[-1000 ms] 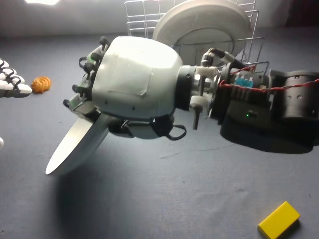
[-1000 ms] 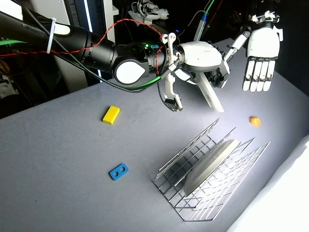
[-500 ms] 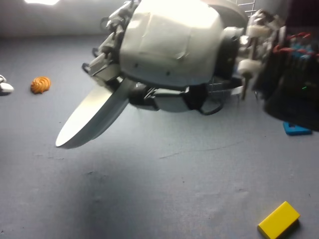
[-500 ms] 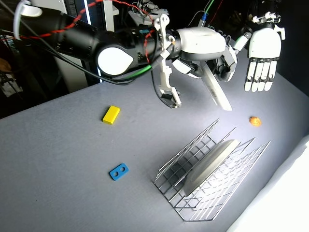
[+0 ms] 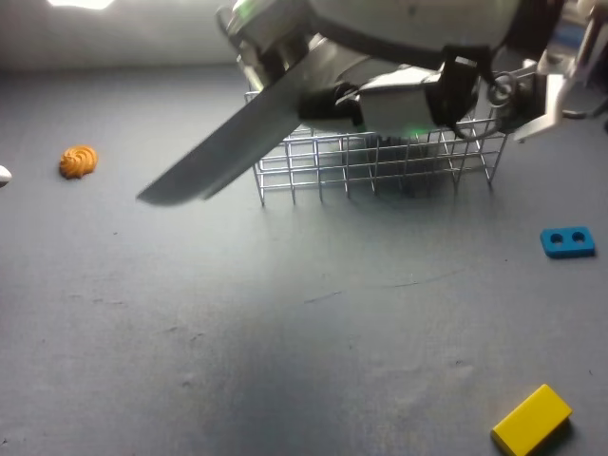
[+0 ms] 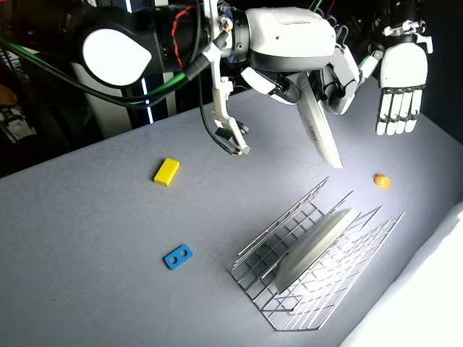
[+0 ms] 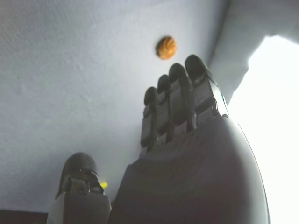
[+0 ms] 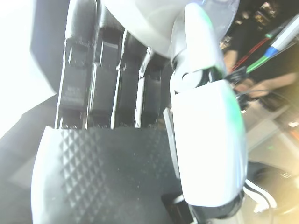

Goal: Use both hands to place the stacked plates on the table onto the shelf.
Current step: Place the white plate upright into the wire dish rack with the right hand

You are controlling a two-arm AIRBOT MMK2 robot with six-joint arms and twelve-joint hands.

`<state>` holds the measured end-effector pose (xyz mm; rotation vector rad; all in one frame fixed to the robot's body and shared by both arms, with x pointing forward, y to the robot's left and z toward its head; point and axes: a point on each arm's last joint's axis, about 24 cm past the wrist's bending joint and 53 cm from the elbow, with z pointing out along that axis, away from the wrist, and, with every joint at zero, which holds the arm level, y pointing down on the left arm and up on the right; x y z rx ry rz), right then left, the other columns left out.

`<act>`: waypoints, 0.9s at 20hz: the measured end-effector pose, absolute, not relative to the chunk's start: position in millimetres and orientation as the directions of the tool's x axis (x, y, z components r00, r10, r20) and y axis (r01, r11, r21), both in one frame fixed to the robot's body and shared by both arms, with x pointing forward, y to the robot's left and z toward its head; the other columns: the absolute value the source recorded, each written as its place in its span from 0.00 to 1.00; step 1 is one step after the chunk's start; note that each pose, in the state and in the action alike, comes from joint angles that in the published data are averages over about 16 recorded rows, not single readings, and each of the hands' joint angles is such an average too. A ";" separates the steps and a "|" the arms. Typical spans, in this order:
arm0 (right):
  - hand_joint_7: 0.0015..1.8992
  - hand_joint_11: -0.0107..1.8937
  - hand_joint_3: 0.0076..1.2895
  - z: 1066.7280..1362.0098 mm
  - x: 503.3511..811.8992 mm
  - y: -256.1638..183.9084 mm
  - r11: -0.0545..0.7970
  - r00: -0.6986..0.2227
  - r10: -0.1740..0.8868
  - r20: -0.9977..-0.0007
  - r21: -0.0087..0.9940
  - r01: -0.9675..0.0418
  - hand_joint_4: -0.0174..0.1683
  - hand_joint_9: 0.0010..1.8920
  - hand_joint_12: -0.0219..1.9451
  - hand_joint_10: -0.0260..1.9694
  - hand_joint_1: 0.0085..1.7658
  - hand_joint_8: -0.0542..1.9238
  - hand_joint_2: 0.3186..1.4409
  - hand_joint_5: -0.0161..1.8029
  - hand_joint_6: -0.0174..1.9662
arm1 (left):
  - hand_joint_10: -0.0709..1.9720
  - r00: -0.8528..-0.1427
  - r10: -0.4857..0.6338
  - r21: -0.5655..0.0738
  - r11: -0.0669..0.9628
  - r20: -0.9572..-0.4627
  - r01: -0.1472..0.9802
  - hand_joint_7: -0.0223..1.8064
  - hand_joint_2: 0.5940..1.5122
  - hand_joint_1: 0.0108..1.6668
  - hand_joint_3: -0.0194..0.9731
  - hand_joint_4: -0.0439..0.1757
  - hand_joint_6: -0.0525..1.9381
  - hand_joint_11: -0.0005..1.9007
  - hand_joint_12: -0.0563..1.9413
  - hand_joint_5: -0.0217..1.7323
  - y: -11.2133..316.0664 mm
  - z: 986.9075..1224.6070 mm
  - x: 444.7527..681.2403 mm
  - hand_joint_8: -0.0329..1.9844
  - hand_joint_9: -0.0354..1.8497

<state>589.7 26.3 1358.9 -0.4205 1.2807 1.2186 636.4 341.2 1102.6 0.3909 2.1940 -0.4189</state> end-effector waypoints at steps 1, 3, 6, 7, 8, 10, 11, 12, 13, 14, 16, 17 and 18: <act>0.51 0.42 0.00 1360.6 592.8 22.6 0.379 -0.189 0.454 -0.870 0.381 -0.843 0.20 0.62 0.41 0.01 0.67 0.50 0.66 0.47 0.54 | 0.04 -0.592 0.133 -0.164 0.892 -0.795 0.421 0.12 0.58 0.00 0.03 0.20 0.03 0.01 0.20 0.12 340.2 1103.3 635.6 0.02 0.11; 0.51 0.42 0.00 1362.5 600.4 15.4 0.388 -0.219 0.469 -0.855 0.423 -0.819 0.19 0.62 0.41 0.01 0.67 0.50 0.66 0.47 0.54 | 0.04 -0.591 0.135 -0.169 0.886 -0.795 0.431 0.12 0.58 0.00 0.03 0.20 0.03 0.01 0.20 0.11 338.3 1104.9 634.2 0.02 0.11; 0.51 0.42 0.00 1361.7 613.3 5.7 0.402 -0.269 0.491 -0.829 0.489 -0.774 0.18 0.62 0.40 0.01 0.67 0.50 0.66 0.47 0.54 | 0.04 -0.588 0.140 -0.175 0.877 -0.797 0.446 0.12 0.58 0.00 0.03 0.20 0.03 0.01 0.19 0.11 335.5 1106.9 632.1 0.02 0.11; 0.52 0.42 0.00 1360.4 618.1 2.8 0.407 -0.286 0.497 -0.819 0.511 -0.757 0.18 0.62 0.39 0.01 0.67 0.50 0.65 0.47 0.54 | 0.04 -0.587 0.143 -0.178 0.873 -0.797 0.453 0.12 0.58 0.00 0.03 0.20 0.03 0.01 0.20 0.11 334.0 1107.3 631.0 0.02 0.11; 0.52 0.43 0.00 1358.9 622.7 0.2 0.412 -0.303 0.503 -0.810 0.532 -0.740 0.18 0.62 0.39 0.01 0.67 0.50 0.65 0.47 0.54 | 0.04 -0.587 0.145 -0.181 0.869 -0.797 0.460 0.12 0.58 0.00 0.03 0.20 0.03 0.01 0.20 0.11 332.4 1107.8 629.9 0.02 0.11; 0.52 0.43 0.00 1355.3 631.8 -4.7 0.418 -0.338 0.516 -0.787 0.576 -0.703 0.17 0.63 0.38 0.01 0.67 0.50 0.65 0.48 0.54 | 0.04 -0.585 0.150 -0.187 0.860 -0.797 0.475 0.12 0.58 0.00 0.03 0.20 0.03 0.01 0.20 0.12 328.8 1108.8 627.4 0.02 0.11; 0.53 0.43 0.00 1353.1 636.4 -7.0 0.419 -0.356 0.522 -0.775 0.597 -0.684 0.16 0.63 0.38 0.01 0.67 0.50 0.66 0.48 0.54 | 0.04 -0.584 0.152 -0.191 0.854 -0.798 0.484 0.12 0.58 0.00 0.03 0.20 0.03 0.01 0.20 0.12 326.7 1109.7 626.1 0.02 0.11; 0.53 0.43 0.00 1350.8 640.9 -9.0 0.421 -0.373 0.529 -0.762 0.617 -0.665 0.16 0.63 0.38 0.01 0.67 0.51 0.66 0.48 0.54 | 0.04 -0.582 0.155 -0.196 0.847 -0.799 0.494 0.12 0.58 0.00 0.03 0.20 0.03 0.01 0.20 0.12 324.3 1110.9 624.6 0.02 0.11; 0.53 0.44 0.00 1348.6 645.4 -11.1 0.421 -0.390 0.536 -0.748 0.638 -0.645 0.15 0.63 0.37 0.01 0.67 0.51 0.66 0.48 0.54 | 0.04 -0.579 0.158 -0.200 0.839 -0.800 0.506 0.12 0.58 0.00 0.03 0.20 0.03 0.01 0.20 0.12 321.5 1112.4 623.0 0.02 0.11; 0.53 0.44 0.00 1346.5 649.9 -13.1 0.420 -0.407 0.544 -0.733 0.658 -0.625 0.14 0.63 0.37 0.01 0.67 0.51 0.66 0.48 0.54 | 0.04 -0.574 0.162 -0.204 0.829 -0.803 0.520 0.12 0.58 0.00 0.03 0.20 0.03 0.01 0.20 0.12 317.9 1114.3 621.2 0.02 0.11; 0.53 0.44 0.00 1342.9 658.9 -17.1 0.416 -0.438 0.561 -0.703 0.696 -0.585 0.13 0.63 0.36 0.01 0.67 0.51 0.66 0.48 0.54 | 0.04 -0.562 0.170 -0.215 0.805 -0.809 0.553 0.12 0.58 0.00 0.03 0.20 0.03 0.01 0.21 0.12 308.7 1118.9 617.2 0.02 0.12; 0.53 0.44 0.00 1341.2 663.5 -19.0 0.413 -0.451 0.570 -0.687 0.714 -0.565 0.12 0.63 0.36 0.01 0.67 0.51 0.66 0.48 0.54 | 0.04 -0.554 0.174 -0.222 0.789 -0.814 0.573 0.12 0.58 0.00 0.03 0.20 0.03 0.01 0.20 0.12 302.8 1121.8 614.8 0.02 0.12; 0.54 0.44 0.00 1339.7 668.2 -20.8 0.410 -0.464 0.578 -0.671 0.730 -0.546 0.12 0.63 0.36 0.01 0.67 0.51 0.66 0.48 0.54 | 0.04 -0.545 0.177 -0.229 0.771 -0.819 0.594 0.12 0.58 0.00 0.03 0.20 0.03 0.01 0.20 0.11 296.4 1125.0 612.0 0.01 0.12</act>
